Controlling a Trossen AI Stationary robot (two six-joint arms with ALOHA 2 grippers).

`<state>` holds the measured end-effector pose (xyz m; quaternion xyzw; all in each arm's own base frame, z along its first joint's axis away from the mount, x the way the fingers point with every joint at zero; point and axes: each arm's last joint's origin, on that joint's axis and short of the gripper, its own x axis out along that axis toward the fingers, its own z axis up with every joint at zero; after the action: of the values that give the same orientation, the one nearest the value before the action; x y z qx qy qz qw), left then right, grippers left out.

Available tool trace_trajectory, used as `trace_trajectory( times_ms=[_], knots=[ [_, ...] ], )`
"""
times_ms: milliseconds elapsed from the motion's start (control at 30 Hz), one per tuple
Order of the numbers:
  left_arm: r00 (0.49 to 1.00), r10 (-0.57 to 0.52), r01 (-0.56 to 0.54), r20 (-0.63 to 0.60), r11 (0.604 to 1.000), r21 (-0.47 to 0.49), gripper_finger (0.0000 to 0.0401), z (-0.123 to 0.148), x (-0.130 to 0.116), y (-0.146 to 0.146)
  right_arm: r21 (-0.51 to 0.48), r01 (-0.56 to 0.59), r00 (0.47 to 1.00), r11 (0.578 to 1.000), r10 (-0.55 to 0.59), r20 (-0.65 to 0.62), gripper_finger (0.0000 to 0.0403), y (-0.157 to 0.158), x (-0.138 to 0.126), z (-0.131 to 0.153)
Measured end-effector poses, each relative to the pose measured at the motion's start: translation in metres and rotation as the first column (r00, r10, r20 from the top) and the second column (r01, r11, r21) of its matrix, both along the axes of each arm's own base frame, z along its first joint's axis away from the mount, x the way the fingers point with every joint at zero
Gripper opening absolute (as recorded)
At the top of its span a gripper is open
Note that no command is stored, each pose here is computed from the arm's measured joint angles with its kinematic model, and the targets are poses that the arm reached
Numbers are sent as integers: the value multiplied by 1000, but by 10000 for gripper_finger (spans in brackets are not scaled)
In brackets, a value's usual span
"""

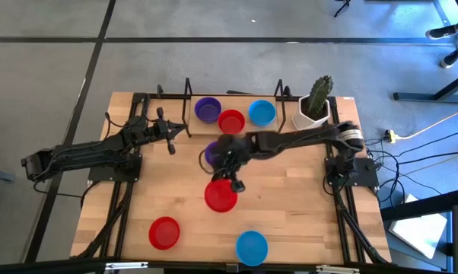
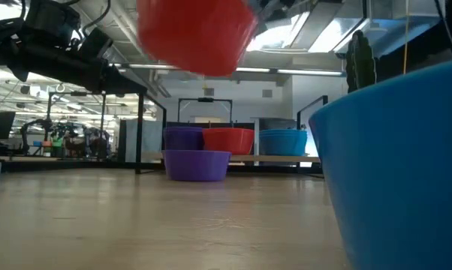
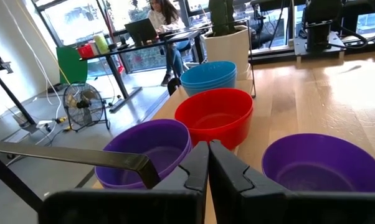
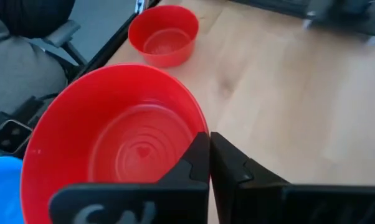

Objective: Pick & Place Mini bowls
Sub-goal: Stack the red bowl on top of the red bowl on the shelf

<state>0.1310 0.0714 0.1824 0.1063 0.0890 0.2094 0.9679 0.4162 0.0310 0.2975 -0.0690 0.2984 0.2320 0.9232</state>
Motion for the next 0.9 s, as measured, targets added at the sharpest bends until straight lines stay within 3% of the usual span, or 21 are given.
trace_trajectory(
  times_ms=[233, 367, 600, 733, 900],
  knots=[
    [1000, 1, -1, -3, 1000, 2, 4, 0, 0, 0, 89, 35, 999, 995, -37, 30, 1, -24, -27, 40],
    [1000, 1, -1, -3, 1000, 2, 8, 0, 0, 0, 77, 67, 992, 995, -75, 98, 1, -29, -49, 69],
    [1000, 1, -1, -3, 1000, 2, 4, 0, 0, 0, 7, 176, 966, 984, -174, 189, 0, -32, -109, 120],
    [1000, 2, -2, -2, 1000, 1, 2, 0, 0, 0, -31, 273, 949, 961, -264, 173, 0, -35, -140, 134],
    [1000, 1, -1, -4, 1000, 5, 7, 0, 0, 0, 12, 339, 917, 941, -333, 218, 0, -35, -179, 155]
  ],
)
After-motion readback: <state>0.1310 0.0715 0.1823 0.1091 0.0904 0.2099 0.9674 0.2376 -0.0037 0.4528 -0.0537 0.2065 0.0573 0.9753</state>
